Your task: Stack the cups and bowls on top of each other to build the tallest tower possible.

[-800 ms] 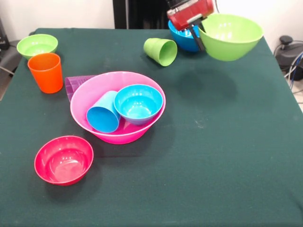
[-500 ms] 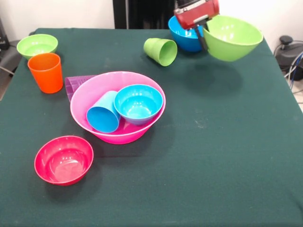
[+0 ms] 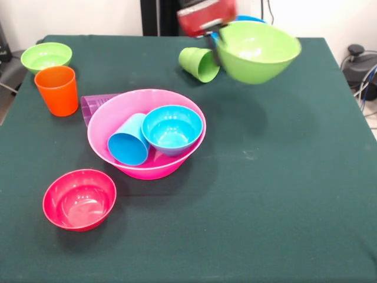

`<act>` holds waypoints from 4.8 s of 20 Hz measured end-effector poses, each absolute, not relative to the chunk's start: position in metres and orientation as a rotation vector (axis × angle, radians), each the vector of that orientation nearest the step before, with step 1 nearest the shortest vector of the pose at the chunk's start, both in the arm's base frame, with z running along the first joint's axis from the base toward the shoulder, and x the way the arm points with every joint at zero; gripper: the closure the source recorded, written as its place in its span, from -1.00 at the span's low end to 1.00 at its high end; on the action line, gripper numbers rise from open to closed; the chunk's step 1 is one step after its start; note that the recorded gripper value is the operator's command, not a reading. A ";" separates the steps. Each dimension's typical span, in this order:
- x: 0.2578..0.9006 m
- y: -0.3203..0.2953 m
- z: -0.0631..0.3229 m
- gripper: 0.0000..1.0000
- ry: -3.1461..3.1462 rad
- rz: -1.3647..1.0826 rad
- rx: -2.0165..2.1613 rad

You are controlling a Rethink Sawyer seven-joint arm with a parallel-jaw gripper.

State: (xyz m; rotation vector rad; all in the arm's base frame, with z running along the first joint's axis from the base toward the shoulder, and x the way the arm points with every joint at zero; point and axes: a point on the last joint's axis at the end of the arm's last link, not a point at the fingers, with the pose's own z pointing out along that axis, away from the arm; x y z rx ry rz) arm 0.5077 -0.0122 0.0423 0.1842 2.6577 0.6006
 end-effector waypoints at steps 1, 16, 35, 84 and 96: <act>0.510 -0.030 0.039 1.00 2.664 0.605 0.240; 0.515 -0.126 -0.008 1.00 2.767 0.746 0.215; 0.510 -0.127 0.038 1.00 2.768 0.640 0.103; 0.610 -0.160 0.029 1.00 2.821 0.770 0.380; 0.614 -0.159 0.032 -1.00 2.813 0.771 0.375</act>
